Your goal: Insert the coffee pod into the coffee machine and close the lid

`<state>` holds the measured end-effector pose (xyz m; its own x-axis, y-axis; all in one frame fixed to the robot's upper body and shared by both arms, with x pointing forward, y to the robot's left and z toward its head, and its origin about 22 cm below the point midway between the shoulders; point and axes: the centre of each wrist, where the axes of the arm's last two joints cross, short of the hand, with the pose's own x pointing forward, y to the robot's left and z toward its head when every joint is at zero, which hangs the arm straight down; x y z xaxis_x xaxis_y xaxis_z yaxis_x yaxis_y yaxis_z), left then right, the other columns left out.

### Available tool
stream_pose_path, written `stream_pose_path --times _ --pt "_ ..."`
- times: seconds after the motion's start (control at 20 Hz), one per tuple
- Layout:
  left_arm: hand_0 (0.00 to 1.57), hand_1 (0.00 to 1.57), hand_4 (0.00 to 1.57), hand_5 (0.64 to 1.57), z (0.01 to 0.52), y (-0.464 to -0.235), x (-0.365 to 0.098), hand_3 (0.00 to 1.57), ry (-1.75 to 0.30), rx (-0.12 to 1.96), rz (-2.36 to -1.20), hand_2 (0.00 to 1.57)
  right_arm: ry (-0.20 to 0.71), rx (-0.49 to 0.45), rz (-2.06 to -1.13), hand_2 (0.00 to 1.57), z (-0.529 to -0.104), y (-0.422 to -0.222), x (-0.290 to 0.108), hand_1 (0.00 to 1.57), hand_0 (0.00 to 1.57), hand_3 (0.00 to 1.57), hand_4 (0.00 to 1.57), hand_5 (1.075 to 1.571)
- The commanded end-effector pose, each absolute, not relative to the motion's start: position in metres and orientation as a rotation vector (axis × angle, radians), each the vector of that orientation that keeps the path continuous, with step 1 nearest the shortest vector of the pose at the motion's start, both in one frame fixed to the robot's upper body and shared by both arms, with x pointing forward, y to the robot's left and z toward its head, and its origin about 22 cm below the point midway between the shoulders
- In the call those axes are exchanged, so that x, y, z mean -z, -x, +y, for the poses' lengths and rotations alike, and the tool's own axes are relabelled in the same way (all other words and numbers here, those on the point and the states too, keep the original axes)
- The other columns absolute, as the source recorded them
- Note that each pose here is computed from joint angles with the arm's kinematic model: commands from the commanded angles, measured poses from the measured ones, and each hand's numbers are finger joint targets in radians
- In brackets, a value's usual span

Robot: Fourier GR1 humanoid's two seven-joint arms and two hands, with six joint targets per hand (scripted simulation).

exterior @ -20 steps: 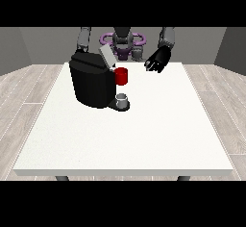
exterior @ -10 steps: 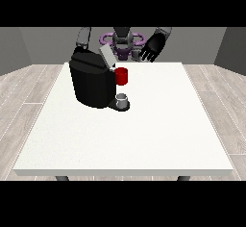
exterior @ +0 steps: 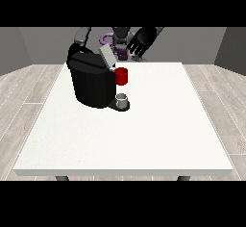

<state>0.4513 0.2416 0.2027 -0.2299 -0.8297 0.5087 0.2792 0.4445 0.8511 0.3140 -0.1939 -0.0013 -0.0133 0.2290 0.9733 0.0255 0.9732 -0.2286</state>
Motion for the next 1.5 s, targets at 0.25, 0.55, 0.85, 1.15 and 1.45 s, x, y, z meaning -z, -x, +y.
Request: stream_pose_path --times 0.25,0.55,0.85,1.15,1.45 --pt "1.25 1.25 0.48 1.571 0.223 -0.456 -0.263 1.25 -0.596 1.13 -1.522 1.3 0.227 -0.119 -1.676 0.0 -0.209 -0.345 -0.046 0.0 0.0 0.0 0.26 1.571" --pt "1.26 1.26 0.49 1.571 0.233 -0.456 -0.289 1.24 -0.627 1.109 -1.551 1.3 0.243 -0.115 -1.676 0.0 -0.22 -0.345 -0.042 0.0 0.0 0.0 0.0 1.571" --pt "1.17 1.17 0.46 1.571 0.246 -0.459 -0.274 1.22 -0.641 1.118 -1.569 1.24 0.247 -0.133 -1.736 0.0 -0.199 -0.346 -0.059 0.0 0.0 0.0 0.0 1.571" --pt "1.25 1.25 0.43 1.571 0.246 -0.461 -0.26 1.22 -0.589 1.114 -1.505 1.29 0.235 -0.124 -1.676 0.0 -0.222 -0.341 -0.044 0.0 0.0 0.0 0.15 1.571" --pt "1.19 1.19 0.42 1.571 0.229 -0.462 -0.256 1.2 -0.571 1.14 -1.526 1.25 0.265 -0.097 -1.685 0.0 -0.218 -0.343 -0.038 0.0 0.0 0.0 0.17 1.571"
